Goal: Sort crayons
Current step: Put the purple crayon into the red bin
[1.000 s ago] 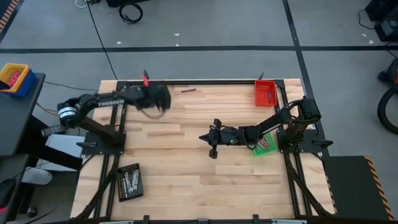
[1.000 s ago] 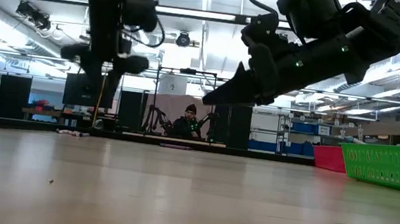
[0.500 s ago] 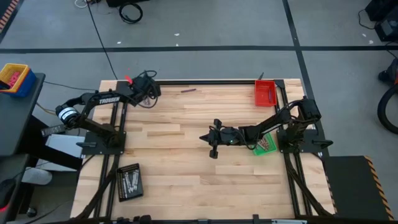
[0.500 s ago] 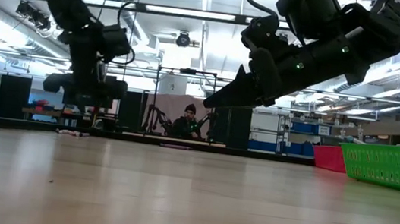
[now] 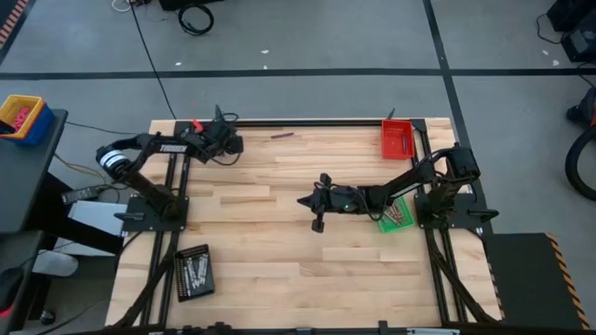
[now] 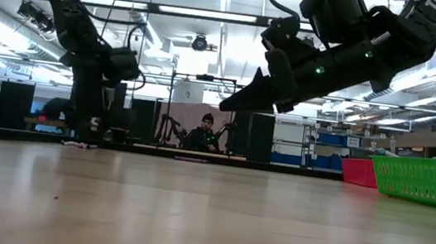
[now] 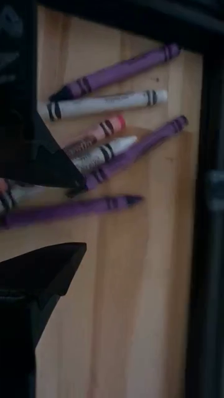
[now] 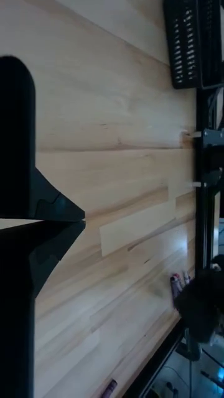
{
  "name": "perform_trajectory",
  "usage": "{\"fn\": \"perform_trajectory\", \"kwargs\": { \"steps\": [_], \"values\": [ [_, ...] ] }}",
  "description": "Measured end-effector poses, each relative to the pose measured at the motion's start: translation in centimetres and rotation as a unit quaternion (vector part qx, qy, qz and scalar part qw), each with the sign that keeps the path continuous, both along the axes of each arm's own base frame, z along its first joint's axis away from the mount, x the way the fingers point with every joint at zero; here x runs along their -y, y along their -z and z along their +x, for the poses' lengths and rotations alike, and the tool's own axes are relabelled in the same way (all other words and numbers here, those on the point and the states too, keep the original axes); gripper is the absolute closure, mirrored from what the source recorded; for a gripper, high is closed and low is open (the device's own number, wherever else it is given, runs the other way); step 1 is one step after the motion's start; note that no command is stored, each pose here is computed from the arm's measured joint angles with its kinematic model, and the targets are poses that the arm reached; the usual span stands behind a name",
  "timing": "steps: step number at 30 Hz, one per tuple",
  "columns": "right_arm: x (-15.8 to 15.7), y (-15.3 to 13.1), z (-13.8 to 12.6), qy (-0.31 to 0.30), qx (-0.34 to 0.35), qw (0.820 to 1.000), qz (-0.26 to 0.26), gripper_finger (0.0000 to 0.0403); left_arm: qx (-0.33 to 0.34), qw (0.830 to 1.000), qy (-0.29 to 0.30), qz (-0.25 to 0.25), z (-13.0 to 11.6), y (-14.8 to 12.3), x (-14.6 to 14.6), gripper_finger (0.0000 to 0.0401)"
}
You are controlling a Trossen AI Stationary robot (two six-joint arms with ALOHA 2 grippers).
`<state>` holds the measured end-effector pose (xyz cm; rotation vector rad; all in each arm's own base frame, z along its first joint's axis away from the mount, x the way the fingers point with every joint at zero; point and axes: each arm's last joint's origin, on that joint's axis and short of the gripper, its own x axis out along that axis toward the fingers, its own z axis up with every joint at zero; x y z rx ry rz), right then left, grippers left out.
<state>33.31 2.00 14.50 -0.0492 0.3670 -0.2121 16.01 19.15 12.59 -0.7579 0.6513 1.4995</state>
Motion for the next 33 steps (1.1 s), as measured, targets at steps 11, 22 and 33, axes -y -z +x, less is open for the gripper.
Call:
{"fn": "perform_trajectory", "kwargs": {
  "steps": [11,22,33],
  "values": [
    [0.1,0.0,0.0,-0.004,-0.002,1.0,-0.011,0.039,-0.004,1.0,-0.003,0.006,0.5,0.1,0.0,0.0235],
    [0.1,0.0,0.0,-0.003,-0.002,1.0,-0.01,0.0389,0.007,1.0,0.012,-0.021,1.5,1.0,0.8,0.0235],
    [0.1,0.0,0.0,-0.004,-0.002,1.0,-0.01,0.0389,0.0,1.0,0.001,-0.007,2.7,1.8,2.0,0.0287]
  ]
}}
